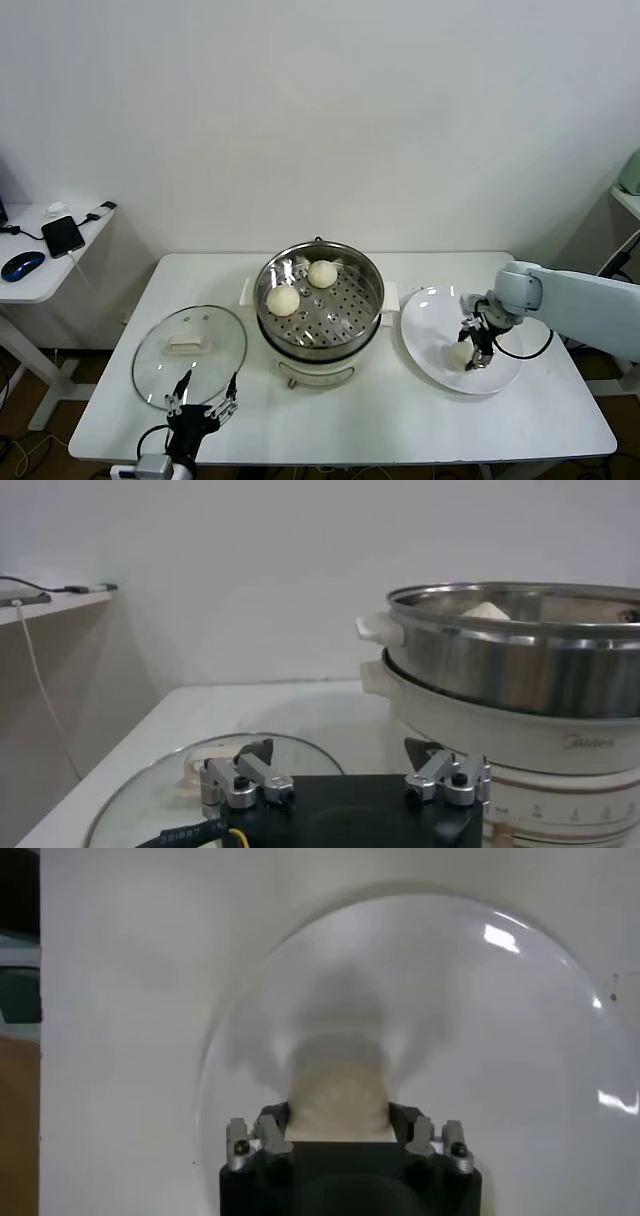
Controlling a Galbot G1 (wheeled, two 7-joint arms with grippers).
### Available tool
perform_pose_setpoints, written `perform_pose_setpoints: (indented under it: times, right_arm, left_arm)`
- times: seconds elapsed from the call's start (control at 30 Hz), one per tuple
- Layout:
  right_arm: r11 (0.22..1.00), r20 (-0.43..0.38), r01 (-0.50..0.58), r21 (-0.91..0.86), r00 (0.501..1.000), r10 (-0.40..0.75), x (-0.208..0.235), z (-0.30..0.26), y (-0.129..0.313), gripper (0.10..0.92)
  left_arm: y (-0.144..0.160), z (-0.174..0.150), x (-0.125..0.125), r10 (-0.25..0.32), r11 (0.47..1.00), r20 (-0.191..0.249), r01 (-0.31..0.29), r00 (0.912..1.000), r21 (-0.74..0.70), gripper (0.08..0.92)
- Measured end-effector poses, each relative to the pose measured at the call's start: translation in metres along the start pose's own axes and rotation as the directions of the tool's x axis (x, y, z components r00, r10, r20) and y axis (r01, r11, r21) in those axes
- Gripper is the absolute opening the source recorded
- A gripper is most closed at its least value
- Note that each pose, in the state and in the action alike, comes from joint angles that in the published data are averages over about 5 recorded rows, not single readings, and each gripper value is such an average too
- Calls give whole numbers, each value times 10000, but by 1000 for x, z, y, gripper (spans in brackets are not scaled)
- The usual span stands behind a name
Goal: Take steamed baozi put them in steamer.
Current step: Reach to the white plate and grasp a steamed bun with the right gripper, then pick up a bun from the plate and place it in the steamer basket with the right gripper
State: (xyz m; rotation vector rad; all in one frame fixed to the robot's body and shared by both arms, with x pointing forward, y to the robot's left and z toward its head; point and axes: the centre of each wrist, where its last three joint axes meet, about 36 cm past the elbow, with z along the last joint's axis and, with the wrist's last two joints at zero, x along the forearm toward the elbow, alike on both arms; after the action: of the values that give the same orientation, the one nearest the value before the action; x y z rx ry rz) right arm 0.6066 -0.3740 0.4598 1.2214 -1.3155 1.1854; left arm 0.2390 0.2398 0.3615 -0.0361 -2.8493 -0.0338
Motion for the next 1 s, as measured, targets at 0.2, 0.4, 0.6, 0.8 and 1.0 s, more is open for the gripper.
perform_pose_setpoints:
  times: [0.2, 0.4, 0.6, 0.8, 1.0]
  right_arm:
    - [9989, -16, -175, 438, 9998, 176, 34, -11, -16, 651]
    - [9876, 108, -746, 1379, 9972, 738, 111, -42, -53, 653]
    - [9248, 604, -1663, 3421, 9861, 1550, 204, -113, -86, 653]
    - [7596, 1292, -2015, 6184, 9795, 1547, 249, -217, -80, 653]
    - [5257, 1375, -1539, 8367, 9880, 703, 234, -285, -56, 653]
  left_arm:
    - [-2, -2, 1, 47, 10000, 42, -47, 10000, 21, 823]
    - [-5, -7, -1, 160, 9999, 120, -161, 9998, 30, 823]
    - [-6, -9, -1, 179, 9998, 163, -179, 9997, 29, 823]
    - [-4, -9, 0, 163, 9999, 165, -163, 9997, 11, 823]
    - [-4, -8, 1, 131, 9999, 128, -131, 9998, 3, 823]
